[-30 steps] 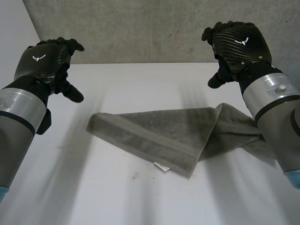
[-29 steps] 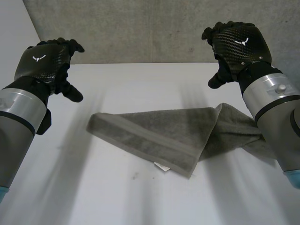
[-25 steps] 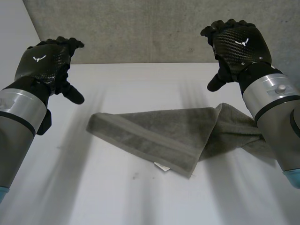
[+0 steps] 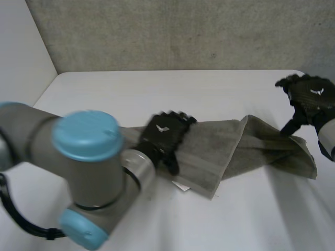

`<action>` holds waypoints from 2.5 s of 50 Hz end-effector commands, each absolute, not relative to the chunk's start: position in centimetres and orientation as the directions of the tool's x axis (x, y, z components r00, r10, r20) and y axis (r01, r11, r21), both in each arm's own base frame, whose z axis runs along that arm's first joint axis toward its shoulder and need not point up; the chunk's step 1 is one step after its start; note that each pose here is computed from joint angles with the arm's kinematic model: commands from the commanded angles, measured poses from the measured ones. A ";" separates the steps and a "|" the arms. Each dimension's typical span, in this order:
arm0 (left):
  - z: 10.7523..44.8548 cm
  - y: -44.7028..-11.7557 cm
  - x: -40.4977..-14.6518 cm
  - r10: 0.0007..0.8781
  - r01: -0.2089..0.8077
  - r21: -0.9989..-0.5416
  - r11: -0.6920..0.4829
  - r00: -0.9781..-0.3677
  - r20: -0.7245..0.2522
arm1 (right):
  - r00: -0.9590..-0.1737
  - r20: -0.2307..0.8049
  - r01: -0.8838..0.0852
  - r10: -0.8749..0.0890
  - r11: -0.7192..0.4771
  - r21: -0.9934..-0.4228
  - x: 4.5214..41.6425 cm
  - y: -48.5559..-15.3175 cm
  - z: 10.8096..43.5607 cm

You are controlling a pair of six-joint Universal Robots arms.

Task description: Fold the towel.

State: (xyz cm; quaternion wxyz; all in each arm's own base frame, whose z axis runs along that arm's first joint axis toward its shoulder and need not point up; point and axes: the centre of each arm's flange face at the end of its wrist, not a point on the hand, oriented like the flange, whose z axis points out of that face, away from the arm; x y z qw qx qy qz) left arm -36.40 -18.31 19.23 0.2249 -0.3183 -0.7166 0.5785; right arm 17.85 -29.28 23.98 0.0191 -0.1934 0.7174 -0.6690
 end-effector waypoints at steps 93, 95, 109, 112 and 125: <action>26.6 -24.1 -24.6 0.405 0.242 -0.970 -0.015 -0.886 -0.227 | -0.854 0.241 -0.408 -0.461 0.307 -0.860 18.2 -31.1 19.1; 25.9 -24.9 -24.5 0.394 0.243 -0.970 -0.008 -0.891 -0.227 | -0.863 0.235 -0.404 -0.447 0.332 -0.852 17.5 -30.5 18.5; 23.6 -27.3 -23.7 0.364 0.264 -0.963 0.058 -0.903 -0.226 | -0.879 0.258 -0.400 -0.400 0.328 -0.856 15.1 -27.4 15.7; 23.2 -27.3 -23.8 0.368 0.268 -0.961 0.068 -0.902 -0.226 | -0.848 0.281 -0.446 -0.450 0.317 -0.837 15.4 -26.2 15.0; 22.7 -27.5 -23.9 0.369 0.268 -0.961 0.072 -0.902 -0.224 | -0.803 0.359 -0.507 -0.475 0.229 -0.831 14.8 -26.0 13.4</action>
